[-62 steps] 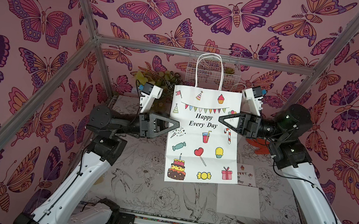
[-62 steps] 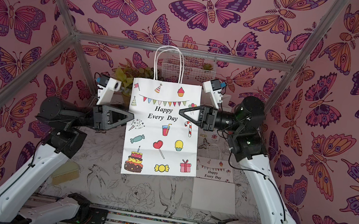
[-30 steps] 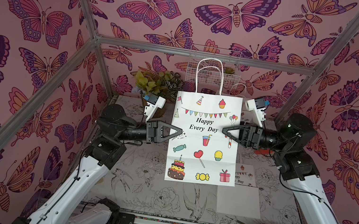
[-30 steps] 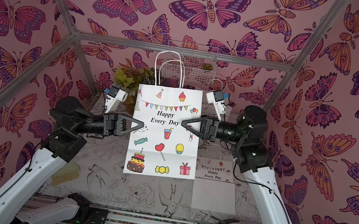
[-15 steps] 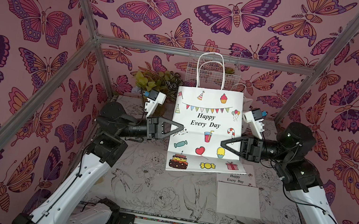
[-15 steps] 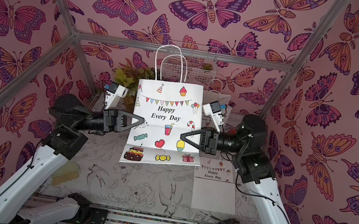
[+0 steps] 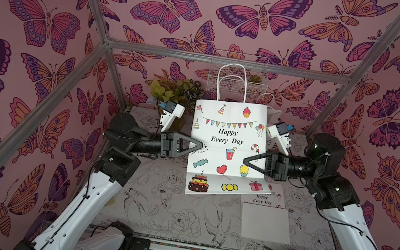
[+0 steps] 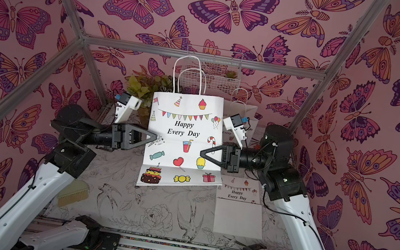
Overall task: Put away the paper bag
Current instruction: Press the paper bag.
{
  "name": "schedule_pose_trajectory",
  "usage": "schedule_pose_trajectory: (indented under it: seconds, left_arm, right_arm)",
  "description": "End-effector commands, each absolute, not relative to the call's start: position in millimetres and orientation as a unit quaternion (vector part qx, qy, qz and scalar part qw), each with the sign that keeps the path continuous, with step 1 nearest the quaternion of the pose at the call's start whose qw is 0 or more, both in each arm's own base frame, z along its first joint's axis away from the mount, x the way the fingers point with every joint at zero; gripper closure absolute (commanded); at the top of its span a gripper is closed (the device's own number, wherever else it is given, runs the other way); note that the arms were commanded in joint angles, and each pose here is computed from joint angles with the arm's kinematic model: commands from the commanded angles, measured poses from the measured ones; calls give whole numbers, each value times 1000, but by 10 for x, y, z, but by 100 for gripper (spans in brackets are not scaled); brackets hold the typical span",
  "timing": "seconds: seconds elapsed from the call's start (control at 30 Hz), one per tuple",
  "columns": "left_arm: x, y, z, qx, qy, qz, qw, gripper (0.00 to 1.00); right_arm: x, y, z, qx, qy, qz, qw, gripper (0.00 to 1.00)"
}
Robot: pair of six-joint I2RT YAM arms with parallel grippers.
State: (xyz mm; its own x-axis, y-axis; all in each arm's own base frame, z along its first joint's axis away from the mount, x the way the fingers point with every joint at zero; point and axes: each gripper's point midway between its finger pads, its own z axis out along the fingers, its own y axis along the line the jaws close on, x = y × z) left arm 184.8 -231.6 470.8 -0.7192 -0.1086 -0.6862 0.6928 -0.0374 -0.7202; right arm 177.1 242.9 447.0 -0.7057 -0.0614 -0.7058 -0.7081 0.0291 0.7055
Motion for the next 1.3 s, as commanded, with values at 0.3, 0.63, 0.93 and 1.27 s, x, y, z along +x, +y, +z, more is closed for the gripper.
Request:
schedule_pose_trajectory:
  seconds: [0.3,0.63,0.93,1.27]
  left_arm:
    - [1576,-2286,4588,262,622,-687,269,55]
    - [1587,-2365,4541,257,622,-689,269,57]
    - [1622,-2422,4549,258,621,-691,266,95]
    - [1566,-2405,4532,264,620,-691,261,100]
  right_arm:
    - [1804,2386,4795,-285,646,643,296,100]
    - [1827,2395,4761,-273,652,640,303,100]
    - [1759,2375,4699,-283,657,632,298,100]
    - [1822,2298,4944,-293,647,623,329,54]
